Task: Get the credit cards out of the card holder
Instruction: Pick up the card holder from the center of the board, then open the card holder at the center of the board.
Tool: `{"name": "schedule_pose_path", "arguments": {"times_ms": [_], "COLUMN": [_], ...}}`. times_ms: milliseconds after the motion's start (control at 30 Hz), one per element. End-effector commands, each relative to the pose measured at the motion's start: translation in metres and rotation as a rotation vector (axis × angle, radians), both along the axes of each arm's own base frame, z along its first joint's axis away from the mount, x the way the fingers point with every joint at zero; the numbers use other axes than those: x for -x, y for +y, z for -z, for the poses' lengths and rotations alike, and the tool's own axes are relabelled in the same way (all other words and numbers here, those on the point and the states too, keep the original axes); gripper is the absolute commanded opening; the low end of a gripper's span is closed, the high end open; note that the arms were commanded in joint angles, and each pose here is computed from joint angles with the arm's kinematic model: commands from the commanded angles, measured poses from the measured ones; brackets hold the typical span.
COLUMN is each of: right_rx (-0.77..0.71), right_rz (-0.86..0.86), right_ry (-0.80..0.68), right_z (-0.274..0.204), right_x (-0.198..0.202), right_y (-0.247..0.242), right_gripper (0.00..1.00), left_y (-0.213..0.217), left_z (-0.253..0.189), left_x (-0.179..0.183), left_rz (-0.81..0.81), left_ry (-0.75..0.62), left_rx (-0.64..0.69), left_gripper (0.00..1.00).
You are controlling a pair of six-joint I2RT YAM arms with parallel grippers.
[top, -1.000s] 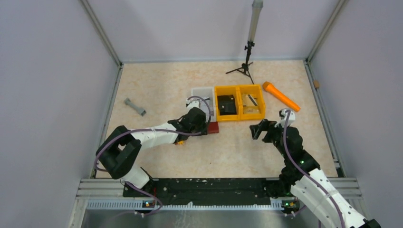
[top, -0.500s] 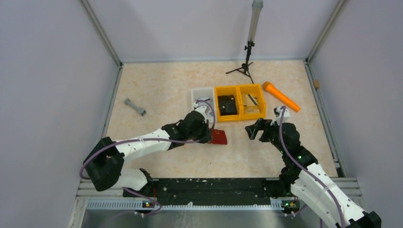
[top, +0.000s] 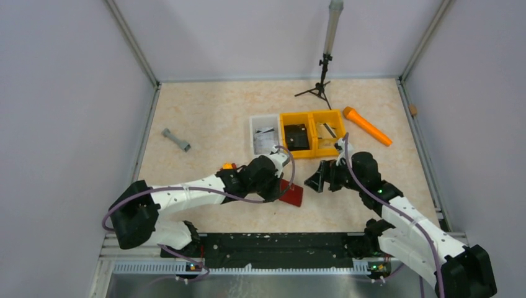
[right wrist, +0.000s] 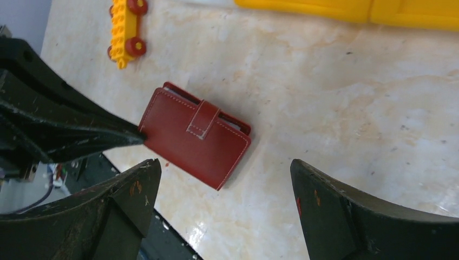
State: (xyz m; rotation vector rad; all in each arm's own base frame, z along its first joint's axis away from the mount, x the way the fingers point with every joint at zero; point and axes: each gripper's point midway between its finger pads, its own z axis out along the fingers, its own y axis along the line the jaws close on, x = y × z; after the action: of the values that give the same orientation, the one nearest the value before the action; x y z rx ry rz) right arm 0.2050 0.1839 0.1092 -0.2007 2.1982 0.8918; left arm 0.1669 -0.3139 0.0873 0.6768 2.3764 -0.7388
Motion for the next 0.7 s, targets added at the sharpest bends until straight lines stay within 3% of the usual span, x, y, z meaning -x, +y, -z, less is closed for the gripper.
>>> {"name": "schedule_pose_path", "arguments": {"times_ms": [0,167,400,533,667], "right_rx": [-0.117,-0.245,-0.309,-0.263,-0.236], "right_rz": [-0.206,-0.279,-0.447,-0.497,-0.451], "right_ry": [-0.153,-0.309,-0.495,-0.585,-0.577], "right_z": [-0.05,-0.079,-0.101,-0.102,-0.1], "right_x": [0.006,0.008,0.017,0.015,0.005], "right_y": [0.03,0.046,0.065,0.077,0.078], "right_gripper": [0.92,0.92,0.93,0.95,0.94], "left_y": [0.001,0.013,0.033,0.039,0.035], "left_z": [-0.04,-0.081,-0.13,-0.145,-0.15], "left_x": [-0.01,-0.015,-0.021,-0.025,-0.025], "left_rz": [0.182,0.26,0.254,0.219,0.207], "left_ry": [-0.238,-0.447,-0.727,-0.755,-0.715], "left_rx": [-0.019,0.013,0.094,0.094,0.103], "left_gripper": [0.0,0.0,0.0,0.0,0.0]}}
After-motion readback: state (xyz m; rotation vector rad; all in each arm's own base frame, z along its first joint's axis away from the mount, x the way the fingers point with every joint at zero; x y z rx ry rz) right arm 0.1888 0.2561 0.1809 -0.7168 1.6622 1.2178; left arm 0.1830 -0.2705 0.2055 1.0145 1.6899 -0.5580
